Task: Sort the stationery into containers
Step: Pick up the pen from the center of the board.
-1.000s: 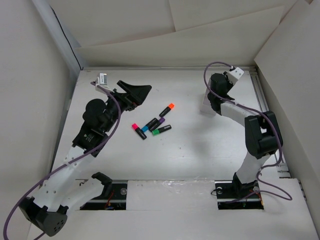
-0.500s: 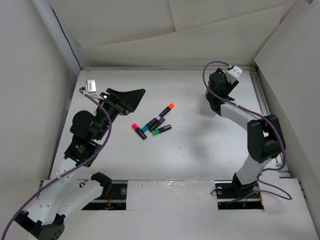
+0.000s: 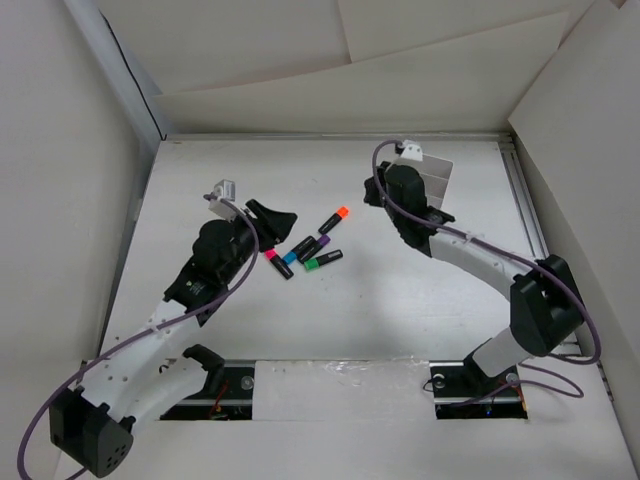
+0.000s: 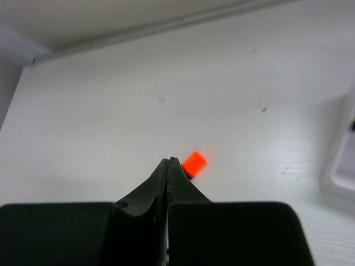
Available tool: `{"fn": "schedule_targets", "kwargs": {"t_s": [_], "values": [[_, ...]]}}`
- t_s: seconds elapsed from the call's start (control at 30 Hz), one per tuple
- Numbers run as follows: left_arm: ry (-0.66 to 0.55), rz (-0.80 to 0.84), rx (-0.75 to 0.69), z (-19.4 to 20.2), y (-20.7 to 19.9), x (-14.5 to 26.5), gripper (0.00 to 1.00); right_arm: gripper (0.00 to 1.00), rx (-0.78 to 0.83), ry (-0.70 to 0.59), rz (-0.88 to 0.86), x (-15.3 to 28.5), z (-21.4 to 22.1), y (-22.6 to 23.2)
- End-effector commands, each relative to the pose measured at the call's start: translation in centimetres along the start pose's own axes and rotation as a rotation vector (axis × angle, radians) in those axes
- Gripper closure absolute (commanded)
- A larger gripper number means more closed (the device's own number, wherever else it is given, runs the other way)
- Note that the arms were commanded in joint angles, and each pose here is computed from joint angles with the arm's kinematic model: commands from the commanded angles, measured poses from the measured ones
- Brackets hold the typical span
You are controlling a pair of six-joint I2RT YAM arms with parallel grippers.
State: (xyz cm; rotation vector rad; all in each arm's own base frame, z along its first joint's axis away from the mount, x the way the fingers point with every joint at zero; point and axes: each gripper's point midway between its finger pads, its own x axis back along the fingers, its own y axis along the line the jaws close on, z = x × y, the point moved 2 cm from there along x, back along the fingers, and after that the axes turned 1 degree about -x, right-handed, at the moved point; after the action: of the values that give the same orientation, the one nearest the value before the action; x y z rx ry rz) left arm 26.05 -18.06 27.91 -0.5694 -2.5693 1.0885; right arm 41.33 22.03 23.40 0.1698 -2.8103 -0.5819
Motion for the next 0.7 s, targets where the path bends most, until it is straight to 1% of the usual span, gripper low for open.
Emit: {"fn": "schedule_targets", "kwargs": {"t_s": [0.0, 0.07, 0.13, 0.17, 0.23, 0.27, 0.3, 0.37, 0.4, 0.43, 0.47, 0.5, 0.53, 0.57, 0.6, 0.63, 0.67], "values": [[0.051, -0.111, -0.025, 2.5, 3.7, -0.4, 0.59, 1.0, 0.021, 0.244, -0.198, 1.8, 6.0, 3.5], [0.033, -0.193, -0.006, 3.3, 6.1, -0.4, 0.6, 1.0, 0.072, 0.354, -0.296, 3.5, 9.0, 5.5], [0.017, -0.226, 0.002, 3.3, 6.8, -0.1, 0.62, 1.0, 0.119, 0.402, -0.355, 4.7, 10.3, 7.1], [-0.015, -0.259, 0.008, 3.0, 7.5, 0.1, 0.62, 1.0, 0.139, 0.436, -0.399, 5.9, 11.9, 8.6], [-0.037, -0.287, 0.013, 2.7, 8.1, 0.6, 0.6, 1.0, 0.169, 0.469, -0.445, 7.1, 13.2, 10.1], [-0.065, -0.29, 0.013, 2.1, 8.0, 1.1, 0.6, 1.0, 0.19, 0.497, -0.469, 7.7, 14.5, 10.6], [-0.097, -0.329, 0.022, 1.8, 8.7, 1.4, 0.59, 1.0, 0.205, 0.514, -0.502, 8.6, 15.4, 11.9], [-0.125, -0.374, 0.027, 1.4, 9.4, 2.3, 0.59, 1.0, 0.232, 0.539, -0.518, 8.8, 17.0, 12.7], [-0.181, -0.395, 0.04, 0.6, 9.8, 3.1, 0.58, 1.0, 0.24, 0.541, -0.513, 8.6, 17.4, 12.9], [-0.201, -0.414, 0.048, 0.5, 10.3, 3.6, 0.58, 1.0, 0.245, 0.548, -0.521, 8.7, 17.9, 13.5], [-0.223, -0.435, 0.071, 0.2, 10.6, 4.2, 0.58, 0.94, 0.243, 0.543, -0.525, 8.1, 17.9, 14.1], [-0.274, -0.413, 0.094, -0.8, 10.0, 5.1, 0.58, 0.89, 0.245, 0.546, -0.522, 7.9, 17.9, 14.3], [-0.31, -0.423, 0.103, -1.2, 10.3, 5.8, 0.56, 0.82, 0.244, 0.544, -0.524, 7.6, 18.0, 14.7], [-0.332, -0.41, 0.109, -1.7, 10.1, 6.3, 0.56, 0.75, 0.232, 0.517, -0.541, 7.1, 17.0, 16.0], [-0.35, -0.389, 0.126, -1.9, 9.8, 6.7, 0.54, 0.63, 0.245, 0.55, -0.503, 6.6, 18.4, 15.7], [-0.413, -0.348, 0.147, -3.2, 9.0, 7.9, 0.54, 0.58, 0.247, 0.528, -0.477, 5.8, 18.3, 15.9], [-0.426, -0.332, 0.154, -3.3, 8.9, 8.3, 0.54, 0.53, 0.253, 0.528, -0.459, 5.2, 18.5, 15.9]]}}
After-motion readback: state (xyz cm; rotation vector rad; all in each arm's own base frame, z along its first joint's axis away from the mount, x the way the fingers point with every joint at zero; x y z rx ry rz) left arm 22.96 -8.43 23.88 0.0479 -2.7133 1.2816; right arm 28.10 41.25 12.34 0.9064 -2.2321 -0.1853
